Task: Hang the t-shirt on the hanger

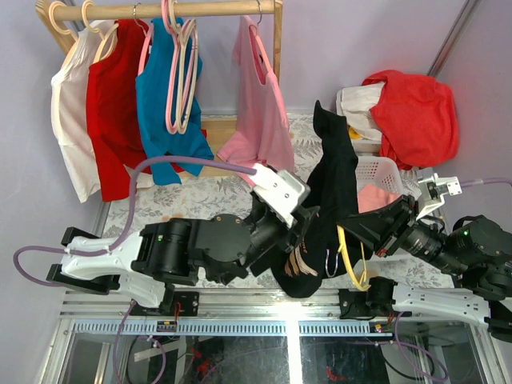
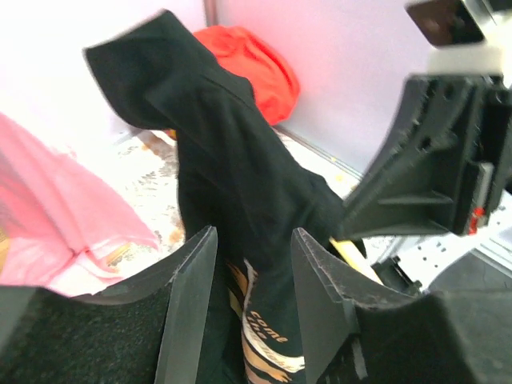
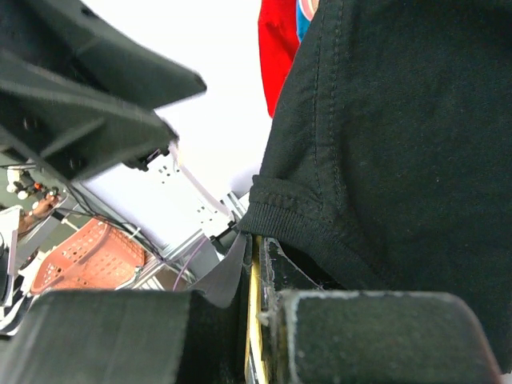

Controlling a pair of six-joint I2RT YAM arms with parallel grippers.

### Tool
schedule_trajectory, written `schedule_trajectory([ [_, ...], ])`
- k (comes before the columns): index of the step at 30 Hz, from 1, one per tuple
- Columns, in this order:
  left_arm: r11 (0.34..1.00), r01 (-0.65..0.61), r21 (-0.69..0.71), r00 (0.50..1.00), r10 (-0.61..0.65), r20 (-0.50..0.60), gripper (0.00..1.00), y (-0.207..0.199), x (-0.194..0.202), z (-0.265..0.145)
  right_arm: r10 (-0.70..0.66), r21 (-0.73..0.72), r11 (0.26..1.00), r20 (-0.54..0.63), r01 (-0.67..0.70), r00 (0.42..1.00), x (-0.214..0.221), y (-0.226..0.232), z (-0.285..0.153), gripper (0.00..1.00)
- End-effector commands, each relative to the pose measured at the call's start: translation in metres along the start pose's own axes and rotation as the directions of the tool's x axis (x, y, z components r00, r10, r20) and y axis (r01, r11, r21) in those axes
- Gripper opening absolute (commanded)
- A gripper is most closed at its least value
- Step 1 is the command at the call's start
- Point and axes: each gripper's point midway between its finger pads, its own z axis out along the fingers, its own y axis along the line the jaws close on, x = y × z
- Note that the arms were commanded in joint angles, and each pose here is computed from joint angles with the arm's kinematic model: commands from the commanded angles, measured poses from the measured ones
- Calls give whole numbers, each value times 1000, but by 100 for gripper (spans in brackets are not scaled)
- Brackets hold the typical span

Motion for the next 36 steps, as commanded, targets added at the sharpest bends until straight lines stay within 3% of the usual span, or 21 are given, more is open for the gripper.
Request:
schedule_trajectory([
  [1, 889, 44, 456, 997, -70, 39, 44, -137, -17, -160, -6, -106, 994, 50, 11, 999, -16, 21, -3, 0],
  [4, 909, 112, 401, 987, -150, 65, 52, -120, -28, -149, -9, -130, 991, 31, 12, 999, -10, 25, 1, 0],
  [6, 918, 118, 378, 986, -153, 64, 76, -110, -26, -137, -12, -151, 988, 14, 14, 1000, -6, 30, 4, 0],
  [9, 941, 33, 338, 997, -55, 54, 83, -97, -11, -117, -22, -198, 980, -23, 17, 999, -1, 40, 8, 0],
  [12, 952, -16, 306, 999, 4, 40, 83, -76, -8, -117, -28, -242, 970, -83, 7, 996, 5, 51, 9, 0],
  [19, 920, 32, 390, 999, -43, 19, 83, -55, -12, -134, -29, -345, 938, -205, -44, 978, 25, 71, 2, 0],
  [29, 912, 314, 265, 948, -316, -36, 80, -54, -7, -125, -41, -221, 975, -151, 7, 988, 31, 43, 22, 0],
  [36, 871, 454, 190, 889, -457, -31, 79, -40, 9, -85, -48, -227, 974, -131, 18, 990, 34, 44, 39, 0],
])
